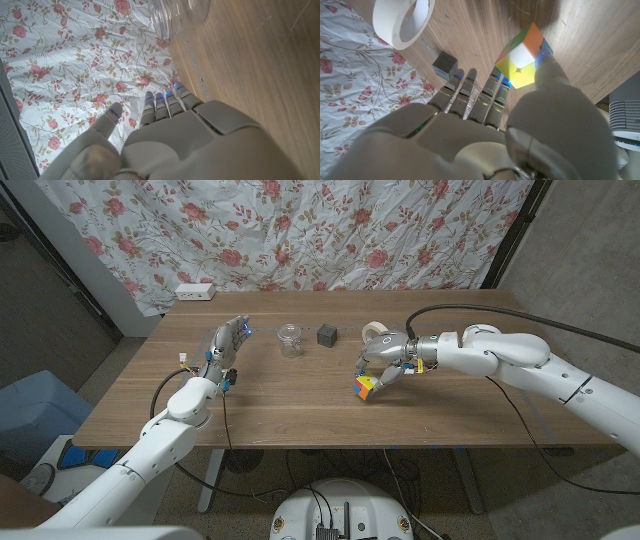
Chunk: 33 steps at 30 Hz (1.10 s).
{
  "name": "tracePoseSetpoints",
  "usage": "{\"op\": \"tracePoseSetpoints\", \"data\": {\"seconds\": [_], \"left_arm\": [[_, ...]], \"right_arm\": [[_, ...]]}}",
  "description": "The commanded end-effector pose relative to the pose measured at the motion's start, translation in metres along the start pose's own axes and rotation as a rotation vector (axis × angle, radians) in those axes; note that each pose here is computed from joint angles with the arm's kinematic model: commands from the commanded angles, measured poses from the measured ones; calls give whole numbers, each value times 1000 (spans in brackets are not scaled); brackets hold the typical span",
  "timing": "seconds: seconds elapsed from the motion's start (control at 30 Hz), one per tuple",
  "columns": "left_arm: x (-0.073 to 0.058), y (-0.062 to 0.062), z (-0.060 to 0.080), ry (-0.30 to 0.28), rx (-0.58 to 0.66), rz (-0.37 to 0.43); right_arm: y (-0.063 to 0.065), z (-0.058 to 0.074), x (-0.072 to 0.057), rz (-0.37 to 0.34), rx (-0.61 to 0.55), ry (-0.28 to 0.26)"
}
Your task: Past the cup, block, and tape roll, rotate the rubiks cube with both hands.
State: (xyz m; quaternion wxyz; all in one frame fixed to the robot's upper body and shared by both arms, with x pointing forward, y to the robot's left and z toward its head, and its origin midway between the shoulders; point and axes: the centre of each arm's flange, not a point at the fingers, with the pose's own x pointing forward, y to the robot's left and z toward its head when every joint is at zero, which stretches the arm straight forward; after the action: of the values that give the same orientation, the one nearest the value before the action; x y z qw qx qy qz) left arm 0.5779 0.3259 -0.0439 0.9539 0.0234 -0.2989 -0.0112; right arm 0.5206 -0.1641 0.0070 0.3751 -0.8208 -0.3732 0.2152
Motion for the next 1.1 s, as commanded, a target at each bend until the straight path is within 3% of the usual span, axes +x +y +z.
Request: {"op": "tracePoseSetpoints", "data": {"seconds": [0.03, 0.6, 1.1], "left_arm": [[-3, -10, 18, -39, 26, -7], [-2, -31, 48, -96, 83, -45], [3, -55, 63, -135, 114, -98]], "right_arm": [[-8, -6, -6, -95, 109, 23], [-3, -16, -17, -220, 270, 72], [-5, -18, -30, -309, 307, 157]]}}
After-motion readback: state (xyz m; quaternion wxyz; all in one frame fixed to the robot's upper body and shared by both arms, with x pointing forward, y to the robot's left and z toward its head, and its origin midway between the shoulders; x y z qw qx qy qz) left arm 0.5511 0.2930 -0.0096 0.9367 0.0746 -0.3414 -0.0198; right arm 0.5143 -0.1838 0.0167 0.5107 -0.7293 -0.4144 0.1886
